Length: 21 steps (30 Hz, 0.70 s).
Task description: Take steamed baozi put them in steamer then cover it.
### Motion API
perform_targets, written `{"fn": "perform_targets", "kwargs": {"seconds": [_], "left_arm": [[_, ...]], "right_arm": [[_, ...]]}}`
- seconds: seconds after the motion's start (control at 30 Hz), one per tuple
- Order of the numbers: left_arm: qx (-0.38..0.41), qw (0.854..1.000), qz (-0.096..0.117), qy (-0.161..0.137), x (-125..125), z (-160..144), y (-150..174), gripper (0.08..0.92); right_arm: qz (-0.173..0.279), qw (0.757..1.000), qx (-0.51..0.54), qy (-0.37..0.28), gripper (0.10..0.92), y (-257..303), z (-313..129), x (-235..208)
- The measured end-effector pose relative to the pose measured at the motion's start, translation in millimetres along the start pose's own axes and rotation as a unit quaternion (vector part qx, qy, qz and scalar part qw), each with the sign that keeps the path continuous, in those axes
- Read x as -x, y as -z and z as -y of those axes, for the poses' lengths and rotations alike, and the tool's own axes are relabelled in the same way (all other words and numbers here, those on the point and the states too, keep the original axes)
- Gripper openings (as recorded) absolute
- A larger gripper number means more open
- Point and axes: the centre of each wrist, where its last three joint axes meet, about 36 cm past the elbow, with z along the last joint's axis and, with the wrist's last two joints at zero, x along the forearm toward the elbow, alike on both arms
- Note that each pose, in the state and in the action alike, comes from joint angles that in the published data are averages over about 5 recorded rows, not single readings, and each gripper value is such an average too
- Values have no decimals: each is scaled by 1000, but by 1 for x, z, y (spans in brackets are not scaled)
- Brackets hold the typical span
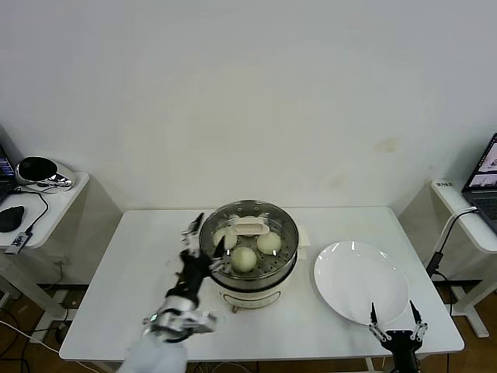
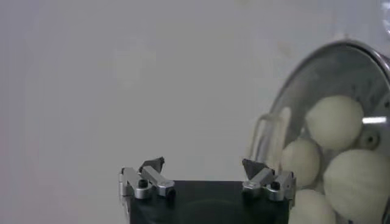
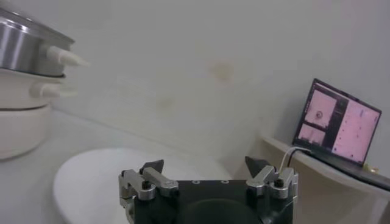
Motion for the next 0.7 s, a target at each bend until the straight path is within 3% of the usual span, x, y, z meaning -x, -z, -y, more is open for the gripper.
{"fn": "perform_targets", "kwargs": {"seconds": [0.13,0.33,0.53,0.7], "left_arm": [[-118,992,-28,21,-25,-13,-27,823],[-257,961,-93,39,-65,-14,-54,823],[-332,930,-147,50,-98,-4,-72,823],[-373,910,-173,55,-113,4,-81,823]], "right_arm": [[2,1000,4,13,823,1,-2,-1],[0,999,26,37,823,7,-5,-5],[-1,997,44,61,823,14,-7,-7],[1,996,52,76,823,18,-11,-11]]}}
